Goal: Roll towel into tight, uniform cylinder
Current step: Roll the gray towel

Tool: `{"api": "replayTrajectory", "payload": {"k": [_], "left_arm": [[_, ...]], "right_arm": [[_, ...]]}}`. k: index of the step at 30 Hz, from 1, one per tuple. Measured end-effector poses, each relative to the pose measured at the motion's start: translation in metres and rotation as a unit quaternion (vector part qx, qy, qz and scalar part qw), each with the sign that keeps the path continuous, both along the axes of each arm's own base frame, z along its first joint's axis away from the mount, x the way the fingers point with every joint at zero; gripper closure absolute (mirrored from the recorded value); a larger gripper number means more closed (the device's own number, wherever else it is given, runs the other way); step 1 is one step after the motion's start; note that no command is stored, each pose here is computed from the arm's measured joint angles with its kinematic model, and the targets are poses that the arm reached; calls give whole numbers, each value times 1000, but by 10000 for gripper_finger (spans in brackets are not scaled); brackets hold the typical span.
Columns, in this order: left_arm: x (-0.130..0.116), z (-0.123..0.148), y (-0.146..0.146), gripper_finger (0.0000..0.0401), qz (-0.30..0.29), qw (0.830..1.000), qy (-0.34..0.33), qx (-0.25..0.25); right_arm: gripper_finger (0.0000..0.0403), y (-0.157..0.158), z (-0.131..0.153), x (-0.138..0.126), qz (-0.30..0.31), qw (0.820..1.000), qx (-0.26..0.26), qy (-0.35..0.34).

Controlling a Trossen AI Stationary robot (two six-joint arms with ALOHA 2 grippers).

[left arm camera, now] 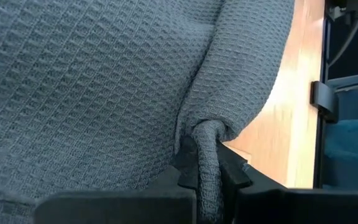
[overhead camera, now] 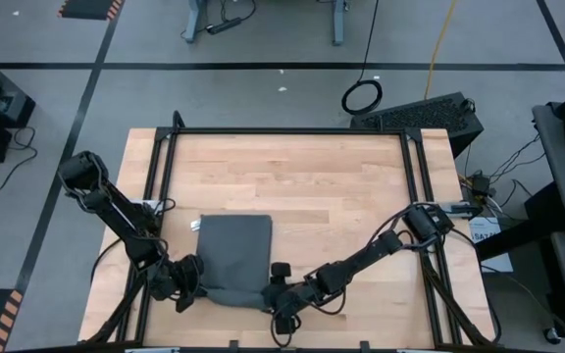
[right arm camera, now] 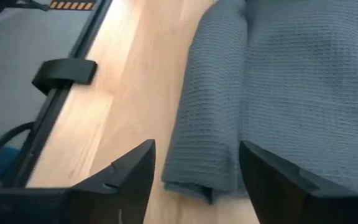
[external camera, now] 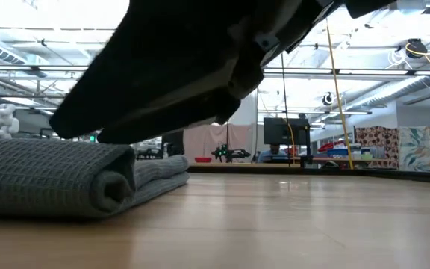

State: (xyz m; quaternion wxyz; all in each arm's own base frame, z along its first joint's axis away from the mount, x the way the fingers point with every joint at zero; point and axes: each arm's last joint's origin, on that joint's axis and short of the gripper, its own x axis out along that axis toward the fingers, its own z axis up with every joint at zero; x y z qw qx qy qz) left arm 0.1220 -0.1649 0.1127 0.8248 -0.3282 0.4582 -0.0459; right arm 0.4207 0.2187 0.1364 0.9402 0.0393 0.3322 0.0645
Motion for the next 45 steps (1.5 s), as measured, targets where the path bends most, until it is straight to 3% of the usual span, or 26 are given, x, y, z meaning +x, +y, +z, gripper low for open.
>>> {"api": "replayTrajectory", "payload": {"k": [5,9,13,16,20,25,30,36,45], "left_arm": [[1,1,-1,387,1,1000,-4,-6],[1,1,-1,387,1,1000,-4,-6],[1,1,-1,387,1,1000,-6,-9],[1,2,-1,387,0,1000,-8,-11],[3,6,-6,387,-30,999,-24,-34],[2,10,-13,386,-102,991,-5,-85],[1,11,-14,385,-130,988,-4,-88],[1,10,-13,383,-153,986,-15,-63],[0,7,-10,370,-87,993,27,-81]], "right_arm": [[196,-7,-5,7,5,1000,0,-10],[190,-10,-15,14,34,999,38,-13],[198,-13,-21,15,13,998,63,4],[231,-15,-23,15,-9,996,87,19],[306,-18,-24,16,-29,987,149,49],[393,-23,-21,20,-17,956,277,100],[386,-35,-13,29,-29,904,403,138],[399,-45,-9,35,-32,877,456,148],[401,-70,-9,42,-51,831,516,204]]}}
